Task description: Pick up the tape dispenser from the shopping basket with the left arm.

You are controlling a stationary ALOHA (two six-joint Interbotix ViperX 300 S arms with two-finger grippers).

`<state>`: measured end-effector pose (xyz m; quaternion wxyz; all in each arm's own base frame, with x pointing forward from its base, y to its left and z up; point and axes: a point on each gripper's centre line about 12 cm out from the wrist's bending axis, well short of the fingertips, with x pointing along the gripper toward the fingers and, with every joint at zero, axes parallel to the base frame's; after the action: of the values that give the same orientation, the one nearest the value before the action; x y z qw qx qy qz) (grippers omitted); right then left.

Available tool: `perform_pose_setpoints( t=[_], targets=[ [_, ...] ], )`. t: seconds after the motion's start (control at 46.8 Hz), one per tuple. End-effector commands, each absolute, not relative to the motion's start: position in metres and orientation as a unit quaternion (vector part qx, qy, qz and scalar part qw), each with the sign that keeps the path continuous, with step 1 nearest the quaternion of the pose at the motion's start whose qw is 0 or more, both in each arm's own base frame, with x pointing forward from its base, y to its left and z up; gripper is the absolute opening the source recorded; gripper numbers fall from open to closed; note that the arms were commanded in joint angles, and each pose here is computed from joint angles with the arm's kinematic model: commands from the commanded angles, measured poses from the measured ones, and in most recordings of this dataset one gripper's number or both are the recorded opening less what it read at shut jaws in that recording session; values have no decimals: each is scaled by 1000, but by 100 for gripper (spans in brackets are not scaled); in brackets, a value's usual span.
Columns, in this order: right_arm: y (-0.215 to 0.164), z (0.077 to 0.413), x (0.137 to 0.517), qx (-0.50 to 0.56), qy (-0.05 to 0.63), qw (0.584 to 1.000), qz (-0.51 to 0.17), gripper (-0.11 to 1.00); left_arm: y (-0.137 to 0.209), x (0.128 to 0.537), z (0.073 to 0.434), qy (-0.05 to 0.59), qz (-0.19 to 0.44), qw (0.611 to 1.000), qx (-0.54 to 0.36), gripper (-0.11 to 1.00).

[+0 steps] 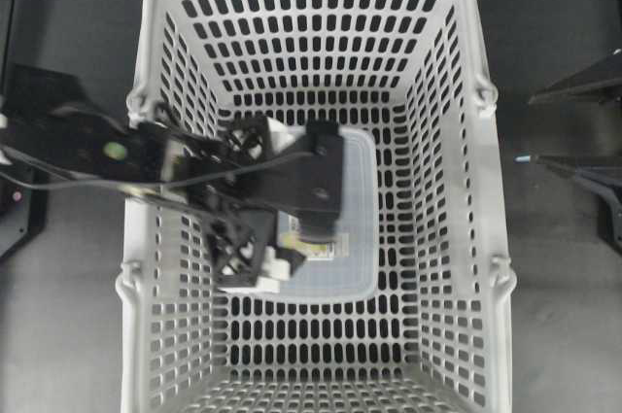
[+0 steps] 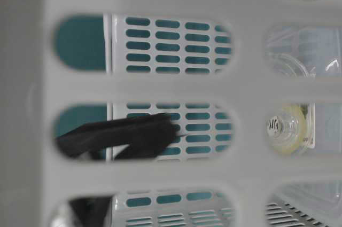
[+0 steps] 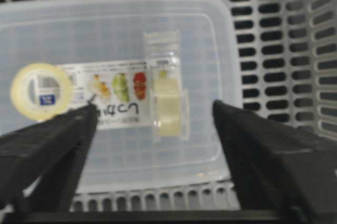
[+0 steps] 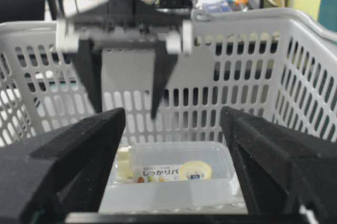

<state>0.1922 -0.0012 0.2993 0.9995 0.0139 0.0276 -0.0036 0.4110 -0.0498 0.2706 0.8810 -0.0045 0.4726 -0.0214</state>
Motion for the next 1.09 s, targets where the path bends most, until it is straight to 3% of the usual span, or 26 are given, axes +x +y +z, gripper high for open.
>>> perform_pose_setpoints(
  t=[0.0,0.257,0.449,0.535,0.599,0.706,1.069],
  targets=[
    [-1,308,194,16,15,1000,-4,70,-52,420,265,480,-16,877,-12,89],
    [-1,308,194,16,15,1000,-3,70,-59,429,222,524,-7,851,-21,89],
    [-1,307,194,16,16,1000,-3,70,-59,431,216,529,-6,848,-21,86],
    [-1,305,193,16,18,1000,-3,70,-58,431,220,528,-8,849,-18,75],
    [-1,304,193,16,19,1000,-3,70,-59,431,223,525,-10,851,-16,58],
    [-1,304,193,16,20,1000,-3,70,-59,432,246,509,-14,860,-13,27],
    [-1,304,192,16,17,1000,-3,70,-54,425,381,500,-5,866,-17,28]
  ],
)
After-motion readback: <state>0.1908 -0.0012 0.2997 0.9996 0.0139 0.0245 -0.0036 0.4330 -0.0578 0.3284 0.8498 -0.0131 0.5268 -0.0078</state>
